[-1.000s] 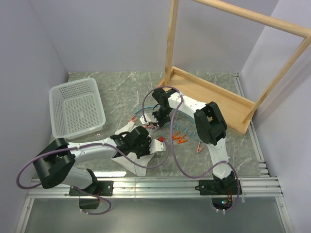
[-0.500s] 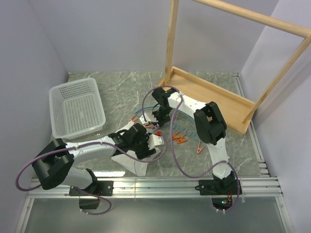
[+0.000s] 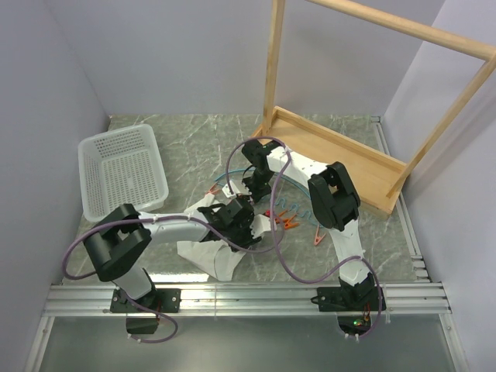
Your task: Clip the underwear to the hanger
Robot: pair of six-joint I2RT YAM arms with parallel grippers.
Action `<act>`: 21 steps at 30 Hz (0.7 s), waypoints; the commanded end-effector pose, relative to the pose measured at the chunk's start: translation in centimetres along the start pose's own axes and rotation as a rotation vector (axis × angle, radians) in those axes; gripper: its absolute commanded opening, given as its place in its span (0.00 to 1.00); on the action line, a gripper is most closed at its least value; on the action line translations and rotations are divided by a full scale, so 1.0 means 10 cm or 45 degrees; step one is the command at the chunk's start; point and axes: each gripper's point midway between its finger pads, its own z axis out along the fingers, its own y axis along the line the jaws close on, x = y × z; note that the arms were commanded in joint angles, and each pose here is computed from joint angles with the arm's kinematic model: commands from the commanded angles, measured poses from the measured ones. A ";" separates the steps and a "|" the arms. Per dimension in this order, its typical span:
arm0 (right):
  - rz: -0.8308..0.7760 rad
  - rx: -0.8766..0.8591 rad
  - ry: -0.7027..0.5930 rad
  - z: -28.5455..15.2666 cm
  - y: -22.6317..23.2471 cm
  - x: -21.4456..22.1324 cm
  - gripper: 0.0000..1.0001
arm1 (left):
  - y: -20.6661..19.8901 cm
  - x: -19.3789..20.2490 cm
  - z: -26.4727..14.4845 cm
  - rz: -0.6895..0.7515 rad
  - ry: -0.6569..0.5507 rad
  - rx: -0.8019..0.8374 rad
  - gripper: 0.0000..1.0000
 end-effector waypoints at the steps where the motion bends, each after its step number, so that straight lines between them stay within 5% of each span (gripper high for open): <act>1: -0.012 0.009 -0.017 -0.06 -0.07 -0.06 0.00 | 0.02 -0.03 0.04 -0.020 0.056 0.001 0.34; 5: -0.012 0.007 -0.017 -0.06 -0.07 -0.06 0.00 | 0.02 0.02 0.04 -0.066 0.071 -0.018 0.01; 21: 0.009 0.022 -0.064 -0.11 -0.11 -0.11 0.00 | 0.35 0.07 -0.72 -0.064 -0.264 -0.293 0.00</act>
